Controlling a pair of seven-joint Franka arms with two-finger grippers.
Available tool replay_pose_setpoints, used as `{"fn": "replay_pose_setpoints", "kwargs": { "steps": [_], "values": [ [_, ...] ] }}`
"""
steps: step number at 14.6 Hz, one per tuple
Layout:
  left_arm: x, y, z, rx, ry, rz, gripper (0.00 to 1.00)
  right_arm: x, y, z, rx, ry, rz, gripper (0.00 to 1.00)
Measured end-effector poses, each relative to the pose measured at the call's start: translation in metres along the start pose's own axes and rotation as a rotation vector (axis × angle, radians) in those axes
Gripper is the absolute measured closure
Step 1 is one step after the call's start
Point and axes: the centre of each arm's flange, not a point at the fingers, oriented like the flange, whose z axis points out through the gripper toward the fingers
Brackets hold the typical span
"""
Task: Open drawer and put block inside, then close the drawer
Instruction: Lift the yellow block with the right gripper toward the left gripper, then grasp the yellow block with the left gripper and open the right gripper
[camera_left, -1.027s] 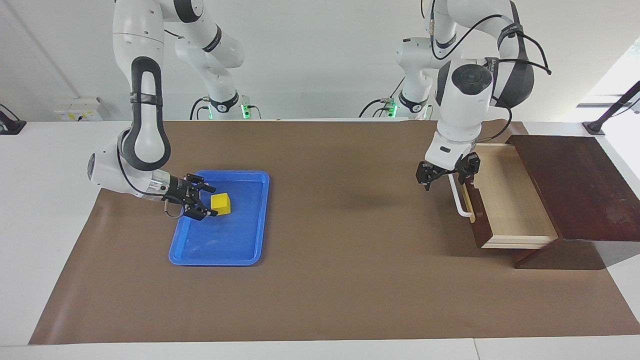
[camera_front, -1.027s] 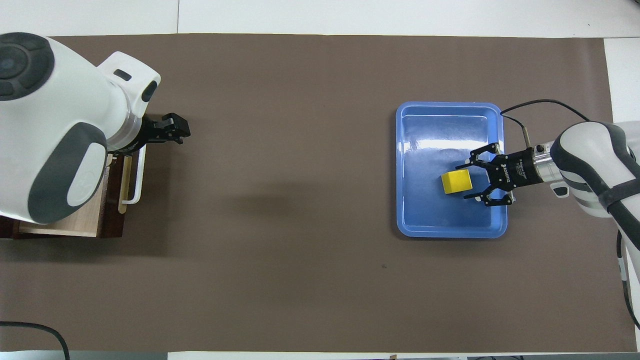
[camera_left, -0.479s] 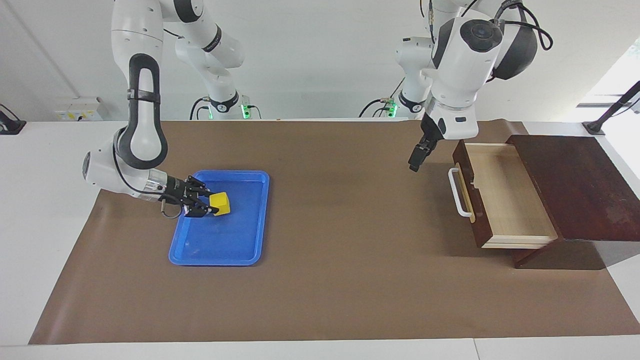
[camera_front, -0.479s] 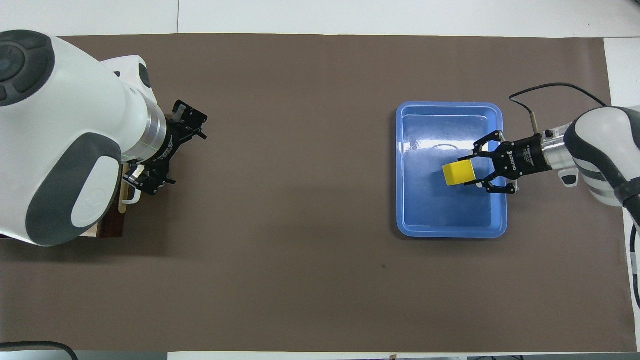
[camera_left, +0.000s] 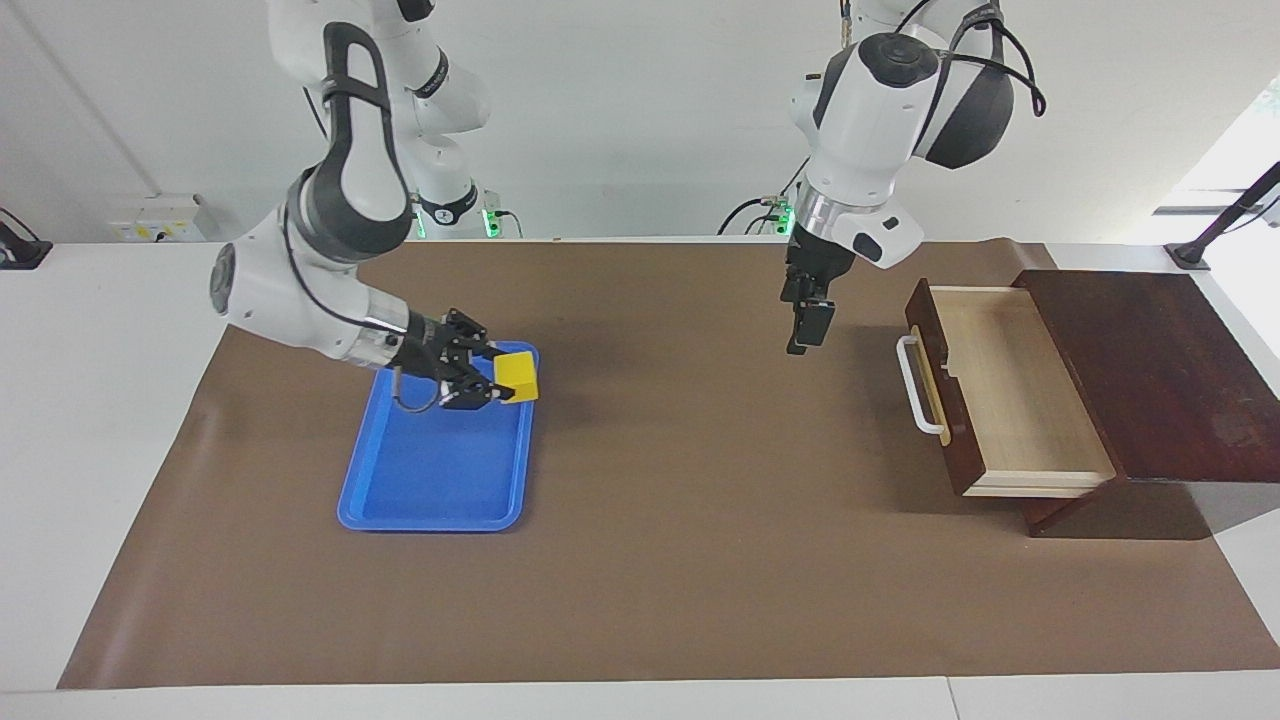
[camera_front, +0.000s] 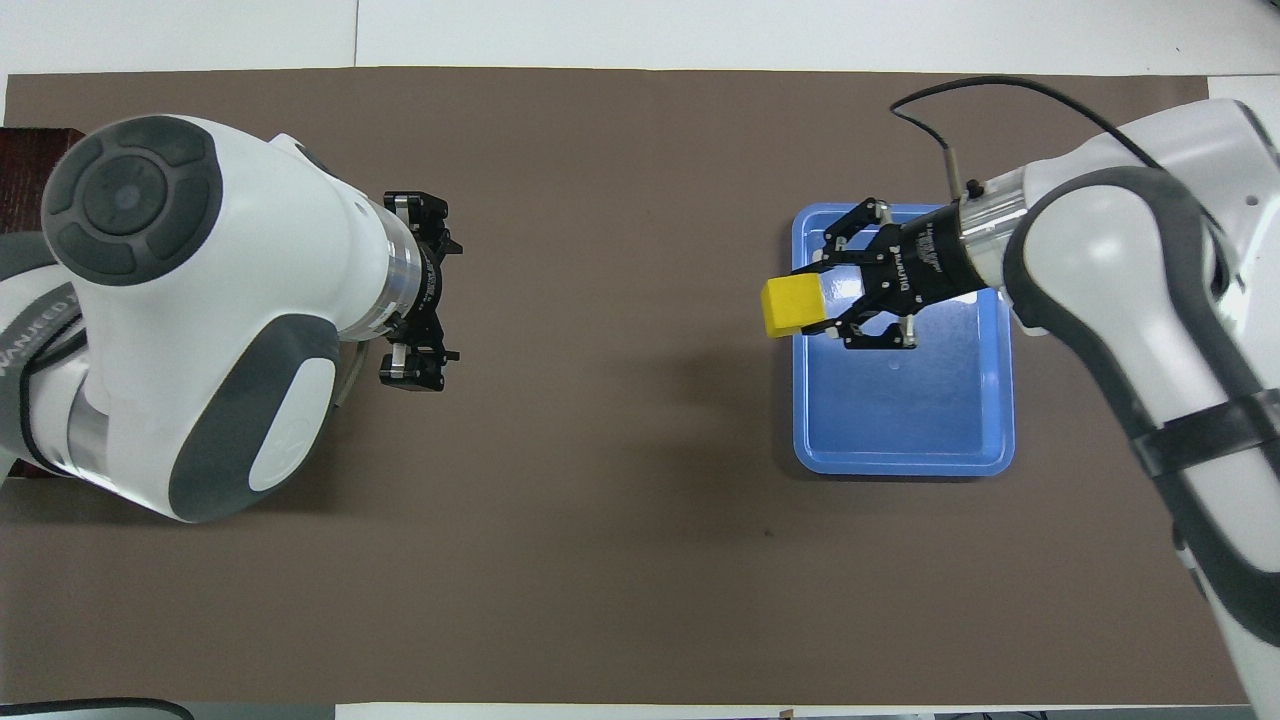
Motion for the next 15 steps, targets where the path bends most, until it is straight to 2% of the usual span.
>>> {"fn": "replay_pose_setpoints", "kwargs": {
  "steps": [3, 6, 11, 15],
  "values": [
    [-0.028, 0.006, 0.019, 0.050, 0.008, -0.136, 0.00, -0.066, 0.005, 0.043, 0.016, 0.021, 0.009, 0.45],
    [-0.053, 0.027, 0.041, 0.070, -0.003, -0.203, 0.00, -0.100, 0.012, 0.074, 0.020, 0.030, 0.021, 0.45],
    [-0.101, 0.010, 0.058, 0.070, -0.016, -0.193, 0.00, -0.113, 0.017, 0.085, 0.015, 0.033, 0.056, 0.45],
    [-0.119, -0.005, 0.066, 0.085, -0.007, -0.166, 0.00, -0.117, 0.018, 0.092, 0.016, 0.029, 0.071, 0.45]
  ]
}}
